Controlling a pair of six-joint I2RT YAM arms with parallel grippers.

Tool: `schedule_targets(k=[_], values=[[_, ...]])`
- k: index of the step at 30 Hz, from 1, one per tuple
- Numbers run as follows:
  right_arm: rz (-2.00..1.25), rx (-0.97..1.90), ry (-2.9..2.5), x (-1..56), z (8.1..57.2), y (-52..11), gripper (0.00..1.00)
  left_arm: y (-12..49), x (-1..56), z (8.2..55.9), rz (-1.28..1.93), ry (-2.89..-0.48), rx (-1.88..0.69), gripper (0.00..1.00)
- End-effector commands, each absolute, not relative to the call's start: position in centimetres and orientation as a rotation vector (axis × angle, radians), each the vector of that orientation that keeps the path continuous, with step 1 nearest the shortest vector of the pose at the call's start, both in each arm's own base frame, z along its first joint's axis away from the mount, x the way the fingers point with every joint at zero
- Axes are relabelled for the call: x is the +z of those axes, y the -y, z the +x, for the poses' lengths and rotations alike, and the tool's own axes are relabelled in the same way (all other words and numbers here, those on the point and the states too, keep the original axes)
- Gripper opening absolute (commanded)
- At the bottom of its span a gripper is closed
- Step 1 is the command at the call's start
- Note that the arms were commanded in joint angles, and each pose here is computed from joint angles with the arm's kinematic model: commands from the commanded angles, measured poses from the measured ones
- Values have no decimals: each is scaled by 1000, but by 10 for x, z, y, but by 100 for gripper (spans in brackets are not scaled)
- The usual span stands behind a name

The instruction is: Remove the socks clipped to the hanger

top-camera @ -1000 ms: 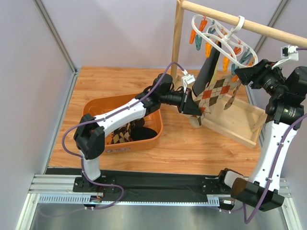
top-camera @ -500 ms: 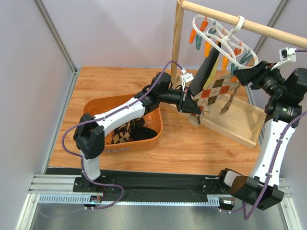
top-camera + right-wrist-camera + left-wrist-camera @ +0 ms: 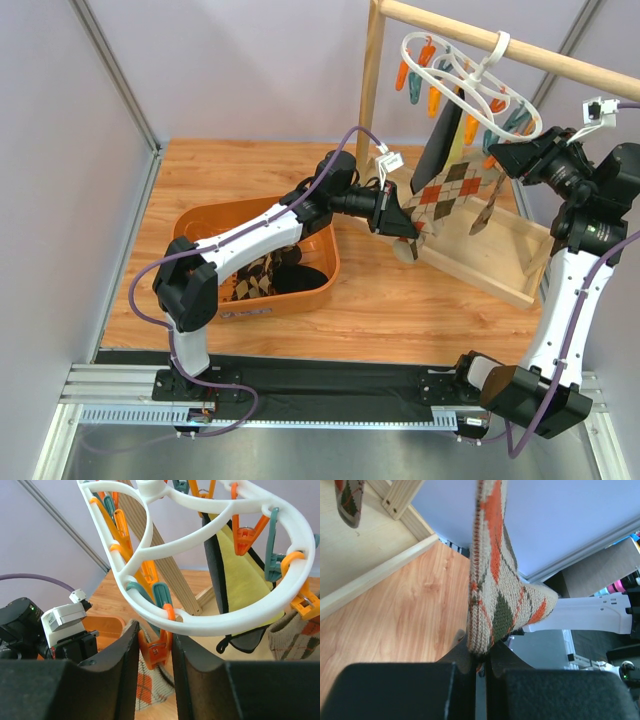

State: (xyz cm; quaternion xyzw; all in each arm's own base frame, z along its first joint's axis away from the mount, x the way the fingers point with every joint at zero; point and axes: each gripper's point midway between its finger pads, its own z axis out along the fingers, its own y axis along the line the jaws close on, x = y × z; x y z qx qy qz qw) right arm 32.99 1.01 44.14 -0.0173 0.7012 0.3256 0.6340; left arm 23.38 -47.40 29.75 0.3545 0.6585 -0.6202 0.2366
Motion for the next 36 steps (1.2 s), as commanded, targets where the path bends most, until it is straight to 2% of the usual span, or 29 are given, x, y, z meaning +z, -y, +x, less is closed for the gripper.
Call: schedule_targets(k=[1,7,14,17,20,21,24,30,34,35,36], values=[[-100,718,-1545,458,323,-13,26,468,339,228,1004,-1666,-1718,0],[-103,736,-1548,459,322,-15,14,467,339,228,995,-1671,-1710,0],[-89,733,-1550,460,321,-15,17,457,345,236,959,-1694,-1660,0],[-57,735,-1566,457,320,-14,26,440,359,238,942,-1718,-1570,0],[0,718,-1577,452,320,-10,38,409,366,247,898,-1783,-1362,0],[15,717,-1582,451,321,-9,48,394,356,250,895,-1845,-1280,0],[44,703,-1585,450,316,-9,64,343,345,270,748,-1966,-1005,0],[170,634,-1625,430,301,-2,75,249,305,274,536,-2175,-742,0],[240,620,-1640,410,286,-4,83,216,271,270,456,-2270,-659,0],[263,613,-1644,404,285,-2,86,206,255,270,419,-2308,-632,14],[288,592,-1646,398,285,1,88,200,246,271,395,-2329,-608,21]])
